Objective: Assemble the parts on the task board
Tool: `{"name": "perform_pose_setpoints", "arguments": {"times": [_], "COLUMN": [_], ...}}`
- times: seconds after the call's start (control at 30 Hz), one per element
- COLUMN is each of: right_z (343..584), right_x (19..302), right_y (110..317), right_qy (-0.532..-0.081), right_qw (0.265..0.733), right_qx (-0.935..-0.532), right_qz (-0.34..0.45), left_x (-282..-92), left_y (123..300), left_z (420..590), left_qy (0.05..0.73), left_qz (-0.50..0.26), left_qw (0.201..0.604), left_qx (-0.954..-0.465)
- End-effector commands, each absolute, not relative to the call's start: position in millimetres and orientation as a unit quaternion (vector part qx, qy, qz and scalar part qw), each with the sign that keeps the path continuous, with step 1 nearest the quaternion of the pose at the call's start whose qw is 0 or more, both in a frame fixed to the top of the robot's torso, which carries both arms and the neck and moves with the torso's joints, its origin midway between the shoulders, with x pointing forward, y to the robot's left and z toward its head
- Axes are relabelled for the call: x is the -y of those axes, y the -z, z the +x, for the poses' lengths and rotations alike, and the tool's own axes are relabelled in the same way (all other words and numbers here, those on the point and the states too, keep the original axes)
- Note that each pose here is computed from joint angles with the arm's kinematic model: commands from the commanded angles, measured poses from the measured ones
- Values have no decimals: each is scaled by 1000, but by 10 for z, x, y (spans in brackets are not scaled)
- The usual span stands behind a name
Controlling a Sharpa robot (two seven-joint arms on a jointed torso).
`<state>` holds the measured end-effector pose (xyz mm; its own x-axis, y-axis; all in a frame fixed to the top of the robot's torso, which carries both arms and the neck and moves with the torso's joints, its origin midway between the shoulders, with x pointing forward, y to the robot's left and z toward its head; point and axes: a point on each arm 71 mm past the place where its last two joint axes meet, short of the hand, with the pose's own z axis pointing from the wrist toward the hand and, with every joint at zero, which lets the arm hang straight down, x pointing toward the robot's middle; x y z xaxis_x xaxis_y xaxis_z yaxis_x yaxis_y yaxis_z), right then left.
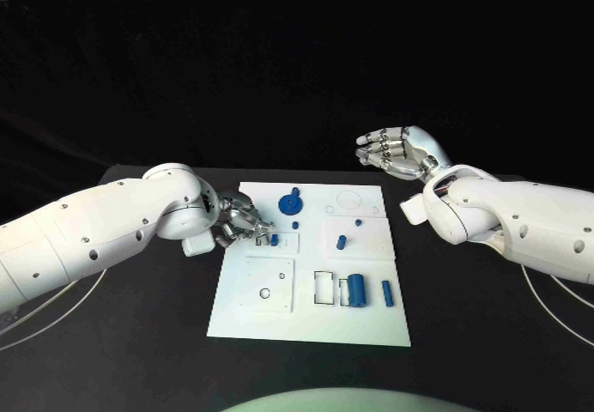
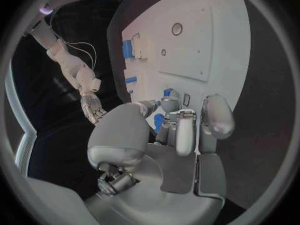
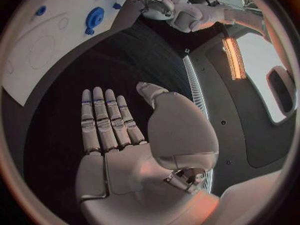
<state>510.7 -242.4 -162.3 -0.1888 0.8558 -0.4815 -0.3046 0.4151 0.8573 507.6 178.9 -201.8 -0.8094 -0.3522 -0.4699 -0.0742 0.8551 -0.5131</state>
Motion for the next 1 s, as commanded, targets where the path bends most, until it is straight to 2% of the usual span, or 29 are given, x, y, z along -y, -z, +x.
{"name": "perform_pose_setpoints", "arguments": {"times": [0.03,0.43,0.63,0.87,1.0], "right_z": [5102,5101,5102,5106,5111], "right_x": [2410,2412,2422,2438,2448], "right_y": [1625,1628,1631,1640,1647], "right_qy": [-495,-495,-494,-492,-491], "right_qw": [590,589,589,588,589], "right_qx": [-597,-598,-598,-600,-600], "right_qz": [226,226,227,228,229], "left_x": [-1759,-1804,-1847,-1915,-1953], "left_y": [2018,2013,1942,1699,1544], "left_z": [5060,5067,5054,5155,5260], "left_qy": [251,245,250,253,236], "left_qz": [-109,-111,-112,-117,-107], "left_qw": [278,285,291,329,370], "left_qx": [-921,-920,-916,-902,-892]}}
